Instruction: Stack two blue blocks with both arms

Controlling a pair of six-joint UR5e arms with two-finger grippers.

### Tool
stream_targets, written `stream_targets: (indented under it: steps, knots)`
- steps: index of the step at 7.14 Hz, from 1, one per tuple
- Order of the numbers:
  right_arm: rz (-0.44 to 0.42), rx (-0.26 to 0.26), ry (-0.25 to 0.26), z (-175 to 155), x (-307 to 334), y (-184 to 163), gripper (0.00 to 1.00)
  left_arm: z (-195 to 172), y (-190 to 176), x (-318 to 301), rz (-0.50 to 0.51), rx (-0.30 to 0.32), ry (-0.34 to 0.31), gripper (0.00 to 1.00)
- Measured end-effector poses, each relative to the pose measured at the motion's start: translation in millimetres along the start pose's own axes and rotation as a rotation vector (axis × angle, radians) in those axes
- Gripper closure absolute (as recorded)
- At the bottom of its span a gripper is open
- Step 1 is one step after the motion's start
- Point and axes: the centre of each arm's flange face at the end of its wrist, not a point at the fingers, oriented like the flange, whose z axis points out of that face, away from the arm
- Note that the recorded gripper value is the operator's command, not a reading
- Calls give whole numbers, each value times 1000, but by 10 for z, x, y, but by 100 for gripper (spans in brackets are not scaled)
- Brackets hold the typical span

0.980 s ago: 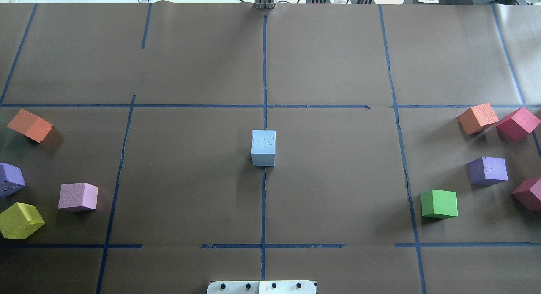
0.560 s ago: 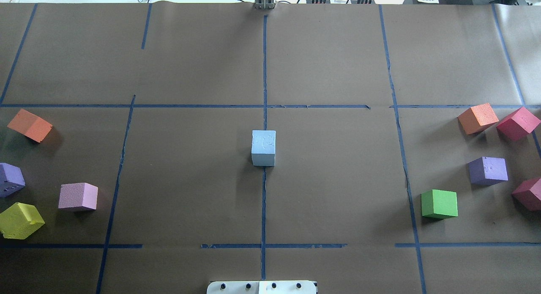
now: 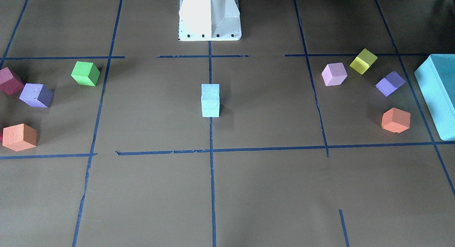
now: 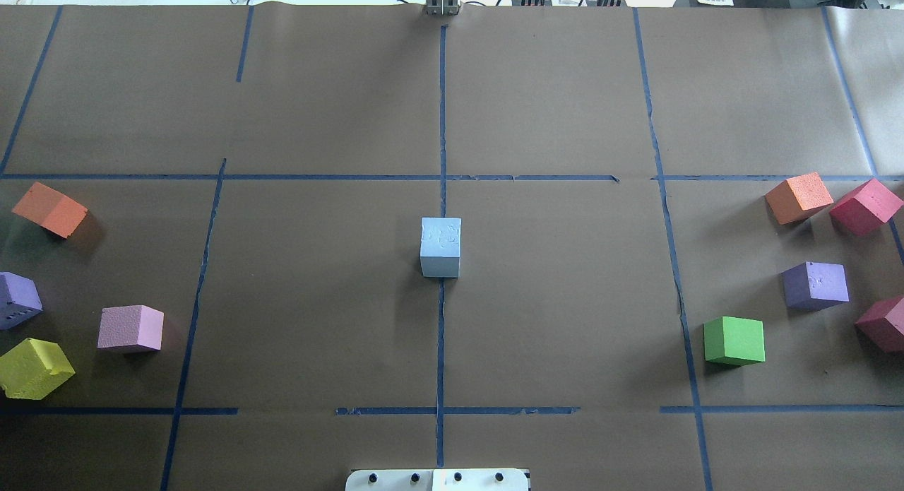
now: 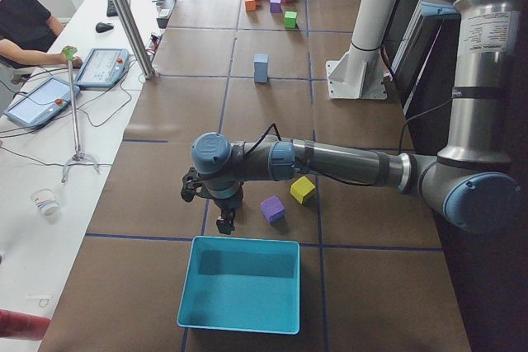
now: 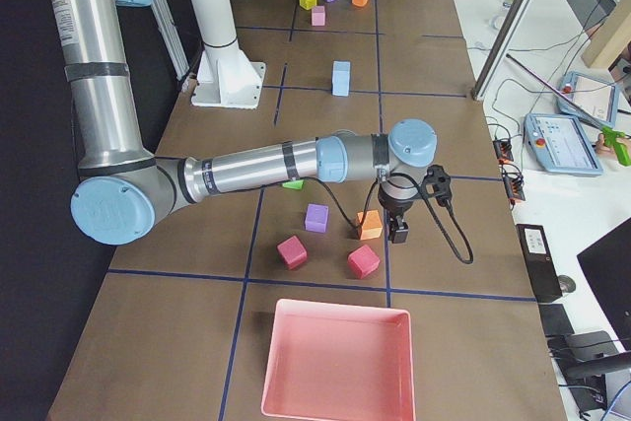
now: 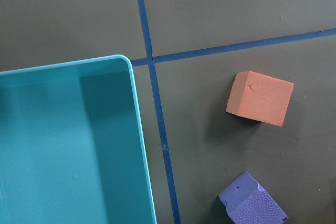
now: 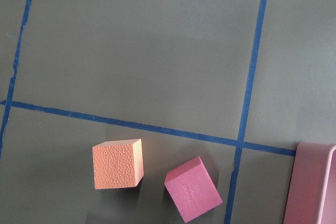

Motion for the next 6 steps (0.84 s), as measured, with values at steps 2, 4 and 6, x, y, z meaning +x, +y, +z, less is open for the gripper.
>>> stream_targets:
  steps: [2, 4, 6]
  knots:
    - [14, -10, 3, 34, 85, -47, 0, 37, 9, -44, -7, -6, 1, 0]
    - [29, -31, 0, 135, 191, 18, 0, 50, 18, -60, -9, -10, -2, 0]
    - [45, -55, -9, 258, 307, 192, 0, 55, 13, -69, -11, -13, -4, 0]
